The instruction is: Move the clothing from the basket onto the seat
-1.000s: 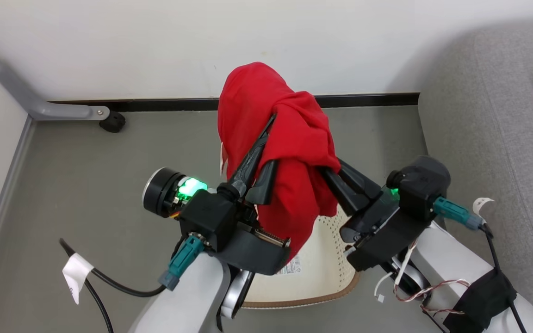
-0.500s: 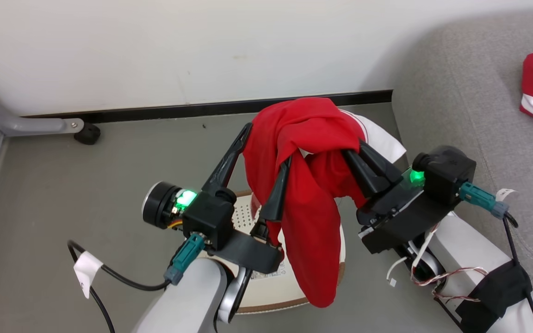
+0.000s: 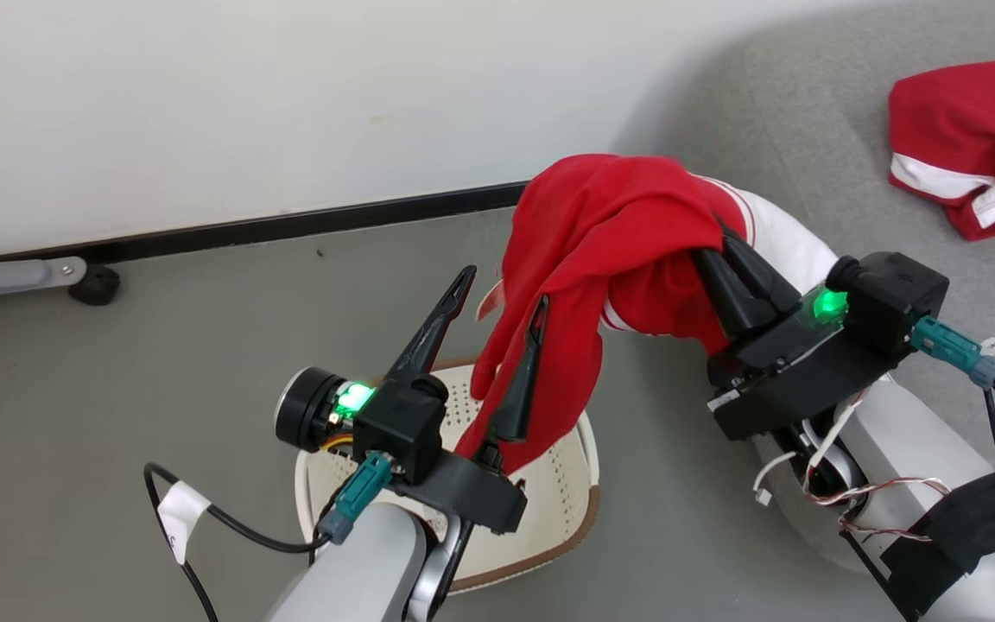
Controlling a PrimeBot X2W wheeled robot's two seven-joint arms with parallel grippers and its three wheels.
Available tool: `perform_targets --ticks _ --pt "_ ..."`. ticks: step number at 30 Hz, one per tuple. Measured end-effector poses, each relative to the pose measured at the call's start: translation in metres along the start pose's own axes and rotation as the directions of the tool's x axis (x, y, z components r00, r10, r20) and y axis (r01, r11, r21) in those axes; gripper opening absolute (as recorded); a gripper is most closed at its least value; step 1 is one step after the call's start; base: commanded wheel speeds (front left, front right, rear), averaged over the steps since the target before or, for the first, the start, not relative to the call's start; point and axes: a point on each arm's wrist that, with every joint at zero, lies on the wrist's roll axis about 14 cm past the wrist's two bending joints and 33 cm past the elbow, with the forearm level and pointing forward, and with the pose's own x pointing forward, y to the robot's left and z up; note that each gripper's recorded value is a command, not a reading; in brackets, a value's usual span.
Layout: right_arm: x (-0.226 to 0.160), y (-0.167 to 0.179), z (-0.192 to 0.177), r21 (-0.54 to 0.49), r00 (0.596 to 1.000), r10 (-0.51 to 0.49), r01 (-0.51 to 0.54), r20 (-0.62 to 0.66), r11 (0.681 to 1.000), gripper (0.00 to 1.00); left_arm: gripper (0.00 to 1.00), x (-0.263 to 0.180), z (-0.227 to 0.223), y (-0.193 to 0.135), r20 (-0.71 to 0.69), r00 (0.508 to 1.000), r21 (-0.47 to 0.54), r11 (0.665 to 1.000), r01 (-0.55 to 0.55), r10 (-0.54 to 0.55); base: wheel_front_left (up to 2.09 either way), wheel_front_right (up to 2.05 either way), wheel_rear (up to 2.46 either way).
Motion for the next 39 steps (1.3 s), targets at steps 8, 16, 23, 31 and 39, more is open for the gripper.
perform_targets --ticks 8,16,23,31,39 --pt "-0.017 -0.028 0.006 -0.030 0.997 -0.083 0.083 -0.002 0.996 0.00 1.00 0.006 -0.019 -0.022 -0.046 0.997 -0.024 0.998 0.065 -0.066 0.00 0.00 0.00" --pt "-0.038 -0.051 0.013 -0.057 0.987 -0.163 0.163 0.001 0.985 0.00 1.00 0.012 -0.036 -0.047 -0.086 0.986 -0.053 0.989 0.136 -0.141 0.00 0.00 0.00" --pt "-0.059 -0.071 0.024 -0.083 0.972 -0.234 0.234 0.012 0.969 0.00 1.00 0.017 -0.054 -0.066 -0.129 0.972 -0.072 0.980 0.187 -0.195 0.00 0.00 0.00" --pt "-0.085 -0.092 0.038 -0.120 0.949 -0.314 0.315 0.031 0.941 0.00 1.00 0.022 -0.070 -0.088 -0.165 0.952 -0.109 0.964 0.241 -0.257 0.00 0.00 0.00" --pt "-0.108 -0.110 0.049 -0.150 0.923 -0.382 0.384 0.045 0.911 0.00 1.00 0.029 -0.078 -0.109 -0.172 0.932 -0.138 0.945 0.298 -0.319 0.00 0.00 0.00"
